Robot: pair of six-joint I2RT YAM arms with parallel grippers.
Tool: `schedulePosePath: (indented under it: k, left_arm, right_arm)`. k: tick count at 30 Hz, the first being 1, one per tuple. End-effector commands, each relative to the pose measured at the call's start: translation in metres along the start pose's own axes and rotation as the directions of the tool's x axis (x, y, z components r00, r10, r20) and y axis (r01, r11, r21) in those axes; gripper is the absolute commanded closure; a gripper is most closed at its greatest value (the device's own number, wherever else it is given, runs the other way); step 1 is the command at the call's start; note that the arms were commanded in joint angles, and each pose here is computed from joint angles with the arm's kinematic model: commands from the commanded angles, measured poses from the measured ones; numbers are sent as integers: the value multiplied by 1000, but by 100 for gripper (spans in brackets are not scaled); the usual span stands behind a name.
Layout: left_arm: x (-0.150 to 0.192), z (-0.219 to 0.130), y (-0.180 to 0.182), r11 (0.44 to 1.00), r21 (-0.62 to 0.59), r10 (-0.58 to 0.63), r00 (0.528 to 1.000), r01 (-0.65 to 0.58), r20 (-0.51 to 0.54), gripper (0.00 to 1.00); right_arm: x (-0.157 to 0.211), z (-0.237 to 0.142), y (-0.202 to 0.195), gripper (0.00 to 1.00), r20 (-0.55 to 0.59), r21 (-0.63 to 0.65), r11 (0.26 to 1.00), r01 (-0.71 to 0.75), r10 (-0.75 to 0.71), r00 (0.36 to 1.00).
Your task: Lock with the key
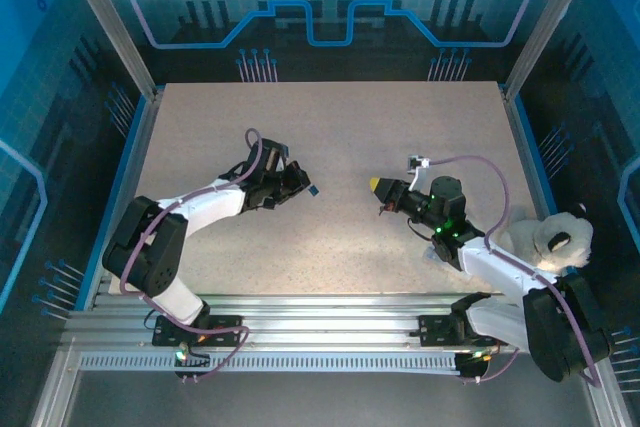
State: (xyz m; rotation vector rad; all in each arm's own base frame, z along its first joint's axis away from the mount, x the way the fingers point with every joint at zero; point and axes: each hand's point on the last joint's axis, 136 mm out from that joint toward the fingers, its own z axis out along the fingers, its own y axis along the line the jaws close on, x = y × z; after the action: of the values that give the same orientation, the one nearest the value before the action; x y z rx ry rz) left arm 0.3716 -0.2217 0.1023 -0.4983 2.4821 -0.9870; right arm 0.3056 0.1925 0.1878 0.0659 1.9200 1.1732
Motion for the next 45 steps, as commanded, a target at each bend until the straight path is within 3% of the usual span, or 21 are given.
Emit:
schedulePosePath:
  k: [1,12,45]
  left_arm:
    - [1,3,9,998,-52,43,997,-46,-70,100]
    - [-5,35,1,990,-57,113,970,-128,-214,100]
    - [-17,82,24,966,-145,150,923,-213,-354,100]
  right_arm:
    - [-10,1,12,100,25,-17,999,40,-40,999]
    - [-8,2,14,100,17,-18,999,51,-51,999]
    - [-3,5,22,100,-3,-31,996,83,-83,997]
